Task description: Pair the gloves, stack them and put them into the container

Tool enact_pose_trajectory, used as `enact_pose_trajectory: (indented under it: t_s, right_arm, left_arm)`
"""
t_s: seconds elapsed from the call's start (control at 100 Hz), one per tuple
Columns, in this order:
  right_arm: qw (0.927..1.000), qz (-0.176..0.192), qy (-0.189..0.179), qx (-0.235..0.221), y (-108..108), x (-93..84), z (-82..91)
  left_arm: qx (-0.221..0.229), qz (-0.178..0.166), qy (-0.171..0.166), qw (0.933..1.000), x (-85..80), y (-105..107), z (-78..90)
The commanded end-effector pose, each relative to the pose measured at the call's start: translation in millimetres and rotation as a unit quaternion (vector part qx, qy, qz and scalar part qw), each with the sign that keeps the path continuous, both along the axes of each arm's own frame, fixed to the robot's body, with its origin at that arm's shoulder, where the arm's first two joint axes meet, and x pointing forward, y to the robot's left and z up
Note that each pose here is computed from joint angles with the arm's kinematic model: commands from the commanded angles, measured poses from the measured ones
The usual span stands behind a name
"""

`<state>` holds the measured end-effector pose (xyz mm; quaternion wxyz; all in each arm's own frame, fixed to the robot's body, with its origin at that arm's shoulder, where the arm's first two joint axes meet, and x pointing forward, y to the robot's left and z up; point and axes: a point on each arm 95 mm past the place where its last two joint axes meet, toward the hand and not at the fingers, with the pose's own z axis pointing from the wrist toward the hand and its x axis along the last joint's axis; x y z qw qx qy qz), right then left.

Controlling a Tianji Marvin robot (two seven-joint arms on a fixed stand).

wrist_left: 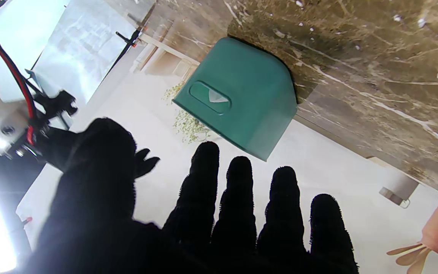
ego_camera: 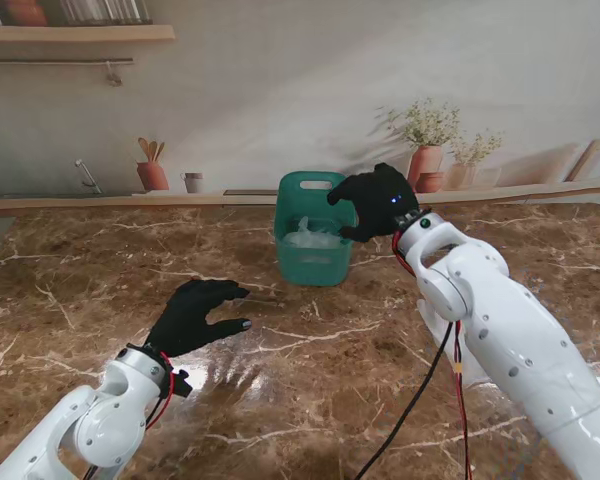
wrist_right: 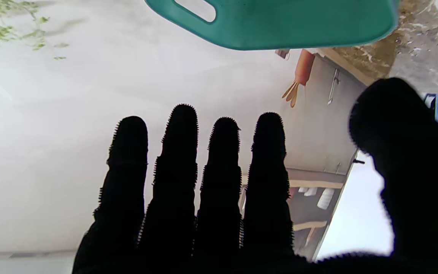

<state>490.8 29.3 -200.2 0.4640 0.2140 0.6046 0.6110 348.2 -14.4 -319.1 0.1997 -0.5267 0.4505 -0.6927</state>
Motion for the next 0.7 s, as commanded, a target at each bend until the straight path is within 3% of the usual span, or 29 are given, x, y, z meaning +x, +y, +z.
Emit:
enact_pose_trajectory:
  t_s: [0.0,0.18,0.37,0.69]
  right_arm:
    - [0.9993,-0.011,0.036,0.000,-12.7,-19.2,-30.7]
    - [0.9979,-0.046,0.034,0.029,-41.7,-60.8,-54.9]
    - [0.9920,-0.110,0.044,0.045,-75.1,-96.7,-80.1]
    - [0.9689,-0.240,0.056,0.024,-123.7,-139.7,-115.0]
  left_arm:
    - [-0.007,-0.002,-0.003,1.0000,1.6,-2.3,-0.6]
    - [-0.023,-0.011,-0.005,0.9997,5.2,-4.9,0.9]
    - [-0.025,-0.020,-0.011,0.9994,7.4,-7.7,3.7]
    - [-0.022,-0.035,-0.016,0.9990,6.6,-17.1,11.5]
